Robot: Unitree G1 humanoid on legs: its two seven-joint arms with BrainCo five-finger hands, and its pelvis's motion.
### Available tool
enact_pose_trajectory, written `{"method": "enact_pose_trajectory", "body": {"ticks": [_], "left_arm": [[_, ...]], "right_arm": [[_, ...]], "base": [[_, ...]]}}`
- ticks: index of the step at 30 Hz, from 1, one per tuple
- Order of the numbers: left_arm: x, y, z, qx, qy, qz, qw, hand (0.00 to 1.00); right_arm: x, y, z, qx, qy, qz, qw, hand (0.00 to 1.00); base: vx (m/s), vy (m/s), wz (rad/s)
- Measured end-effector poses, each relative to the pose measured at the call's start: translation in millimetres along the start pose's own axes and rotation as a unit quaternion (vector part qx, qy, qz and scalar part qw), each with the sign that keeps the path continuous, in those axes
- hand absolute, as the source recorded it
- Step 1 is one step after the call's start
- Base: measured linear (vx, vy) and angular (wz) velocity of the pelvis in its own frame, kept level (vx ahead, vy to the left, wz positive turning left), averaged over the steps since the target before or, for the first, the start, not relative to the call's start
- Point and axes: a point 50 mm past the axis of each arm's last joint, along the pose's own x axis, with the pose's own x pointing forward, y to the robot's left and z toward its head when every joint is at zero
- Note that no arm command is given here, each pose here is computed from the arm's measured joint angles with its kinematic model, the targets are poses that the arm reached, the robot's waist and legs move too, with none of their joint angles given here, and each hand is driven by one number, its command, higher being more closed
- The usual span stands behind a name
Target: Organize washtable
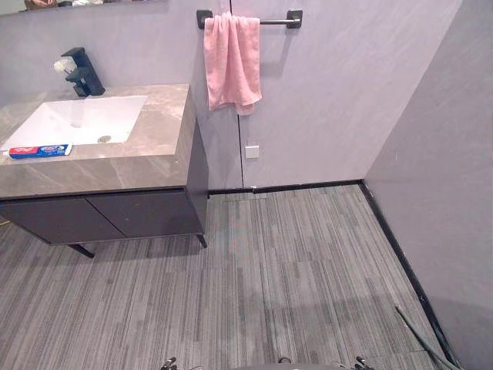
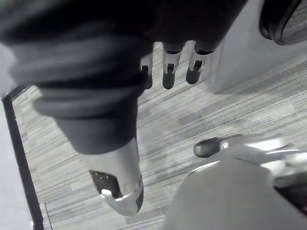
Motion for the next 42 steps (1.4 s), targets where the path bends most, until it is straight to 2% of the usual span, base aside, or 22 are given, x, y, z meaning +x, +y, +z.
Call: {"method": "enact_pose_trajectory", "body": {"ticks": [42], "left_arm": [[3.2,-1.7,12.7,0.023,-0.017,-0.007,1.0,0.0]], "right_arm": [[3.9,4.2,20.0,0.004,-0.027,0.003,1.0,0.0]], "base": [[-0.02,0.0,-0.08]]}}
